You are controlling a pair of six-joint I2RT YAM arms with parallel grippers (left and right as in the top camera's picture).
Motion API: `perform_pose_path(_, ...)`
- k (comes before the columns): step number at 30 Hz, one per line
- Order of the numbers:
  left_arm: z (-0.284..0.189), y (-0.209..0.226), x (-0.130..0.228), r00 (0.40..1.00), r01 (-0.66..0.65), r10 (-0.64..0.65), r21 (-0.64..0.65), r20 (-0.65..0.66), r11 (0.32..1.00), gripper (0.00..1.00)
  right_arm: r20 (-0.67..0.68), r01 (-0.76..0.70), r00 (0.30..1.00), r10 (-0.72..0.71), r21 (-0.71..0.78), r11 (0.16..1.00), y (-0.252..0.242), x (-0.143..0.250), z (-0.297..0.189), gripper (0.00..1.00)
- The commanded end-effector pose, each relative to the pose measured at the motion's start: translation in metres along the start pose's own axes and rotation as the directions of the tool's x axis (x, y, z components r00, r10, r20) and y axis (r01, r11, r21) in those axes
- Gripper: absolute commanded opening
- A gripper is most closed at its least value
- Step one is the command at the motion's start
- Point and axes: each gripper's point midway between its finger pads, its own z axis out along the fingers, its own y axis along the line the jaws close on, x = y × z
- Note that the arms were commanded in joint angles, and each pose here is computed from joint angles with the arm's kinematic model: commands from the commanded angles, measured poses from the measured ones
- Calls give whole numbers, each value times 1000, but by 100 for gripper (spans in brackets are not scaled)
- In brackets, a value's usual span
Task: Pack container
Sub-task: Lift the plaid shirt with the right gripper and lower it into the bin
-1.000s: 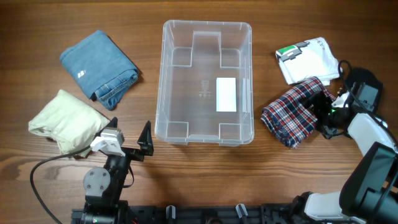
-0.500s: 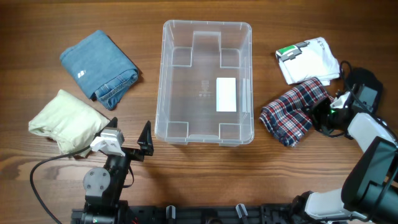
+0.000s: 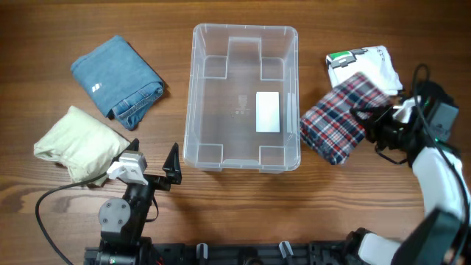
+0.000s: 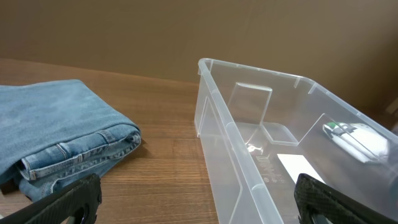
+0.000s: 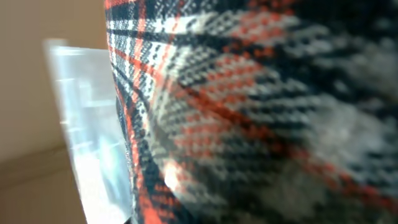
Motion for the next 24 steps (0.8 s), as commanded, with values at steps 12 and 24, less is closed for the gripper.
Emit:
perform_pose_path(12, 1, -2, 4, 1000, -16, 16, 11, -7, 1000, 100, 242, 390, 913, -329, -279, 878, 186, 32, -94, 4)
perform_pose_path(24, 1, -2, 4, 1000, -16, 16, 11, -7, 1000, 100, 214, 527, 847, -486, -226, 819, 231, 86, -24, 4)
